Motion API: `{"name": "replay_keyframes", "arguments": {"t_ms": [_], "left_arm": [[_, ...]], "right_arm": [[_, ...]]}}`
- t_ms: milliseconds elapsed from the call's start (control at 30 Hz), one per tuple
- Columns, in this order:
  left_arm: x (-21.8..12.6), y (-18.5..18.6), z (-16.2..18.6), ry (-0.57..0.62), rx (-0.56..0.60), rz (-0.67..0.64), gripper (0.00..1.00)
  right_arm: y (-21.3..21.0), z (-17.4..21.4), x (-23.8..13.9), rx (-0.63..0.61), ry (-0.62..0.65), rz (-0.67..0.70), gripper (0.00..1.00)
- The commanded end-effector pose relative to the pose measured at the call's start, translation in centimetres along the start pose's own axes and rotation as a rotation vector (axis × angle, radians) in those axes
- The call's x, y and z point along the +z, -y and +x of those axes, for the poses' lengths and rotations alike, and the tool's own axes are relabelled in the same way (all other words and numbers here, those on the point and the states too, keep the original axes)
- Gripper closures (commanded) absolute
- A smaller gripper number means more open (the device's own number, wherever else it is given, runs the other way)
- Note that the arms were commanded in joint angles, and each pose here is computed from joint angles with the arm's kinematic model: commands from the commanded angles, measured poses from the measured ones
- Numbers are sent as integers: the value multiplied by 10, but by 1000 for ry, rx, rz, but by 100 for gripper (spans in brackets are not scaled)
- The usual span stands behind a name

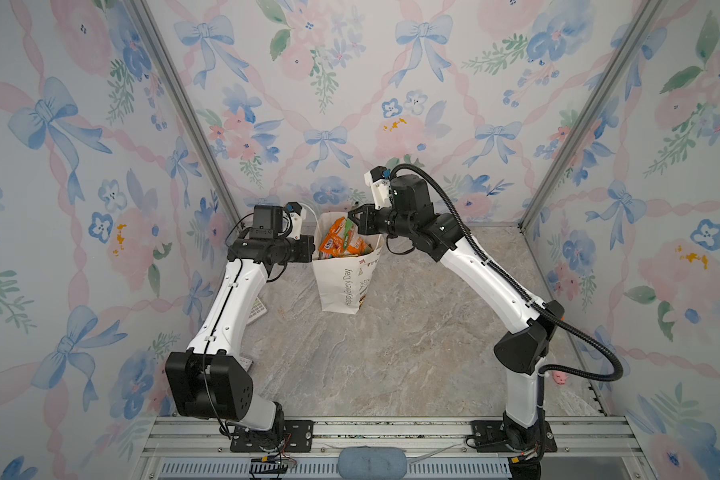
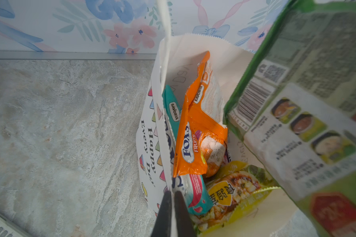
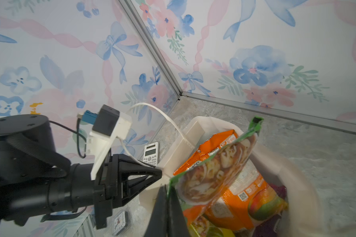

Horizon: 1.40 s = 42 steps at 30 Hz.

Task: Place the snacks into the paper bag
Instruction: 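Lower the green pack into the white bag with the right gripper, then open the right gripper and raise it out of the white bag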

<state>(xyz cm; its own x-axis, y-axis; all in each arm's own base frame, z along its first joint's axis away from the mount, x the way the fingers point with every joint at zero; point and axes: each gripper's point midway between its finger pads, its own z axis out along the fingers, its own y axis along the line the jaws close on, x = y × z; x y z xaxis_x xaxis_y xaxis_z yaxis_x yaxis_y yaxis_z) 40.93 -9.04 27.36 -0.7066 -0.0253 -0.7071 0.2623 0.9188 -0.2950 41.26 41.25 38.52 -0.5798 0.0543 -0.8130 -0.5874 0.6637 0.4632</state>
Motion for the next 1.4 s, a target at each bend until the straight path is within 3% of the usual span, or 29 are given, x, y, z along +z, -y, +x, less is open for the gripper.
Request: {"name": "replay_keyframes", "arguments": {"t_ms": [0, 367, 733, 833, 1033, 1200, 1267, 1367], "left_arm": [[-10, 10, -15, 68, 14, 36, 100], [-9, 9, -14, 65, 12, 36, 100], [-6, 8, -13, 57, 7, 38, 100], [-6, 8, -12, 56, 8, 36, 100], [-6, 7, -13, 56, 9, 34, 100], [-5, 7, -12, 55, 8, 34, 100], [-5, 6, -12, 54, 8, 31, 100], [-6, 6, -12, 56, 8, 27, 100]], "right_arm": [[23, 18, 10, -56, -90, 90, 100], [47, 58, 52, -114, -232, 159, 100], [65, 82, 86, -90, -261, 175, 98], [68, 74, 92, -74, -220, 176, 88], [62, 73, 100, -35, -212, 124, 47], [37, 46, 75, -41, -161, 61, 33], [26, 32, 60, -54, -130, 37, 21], [8, 15, 39, -68, -79, -12, 10]]}}
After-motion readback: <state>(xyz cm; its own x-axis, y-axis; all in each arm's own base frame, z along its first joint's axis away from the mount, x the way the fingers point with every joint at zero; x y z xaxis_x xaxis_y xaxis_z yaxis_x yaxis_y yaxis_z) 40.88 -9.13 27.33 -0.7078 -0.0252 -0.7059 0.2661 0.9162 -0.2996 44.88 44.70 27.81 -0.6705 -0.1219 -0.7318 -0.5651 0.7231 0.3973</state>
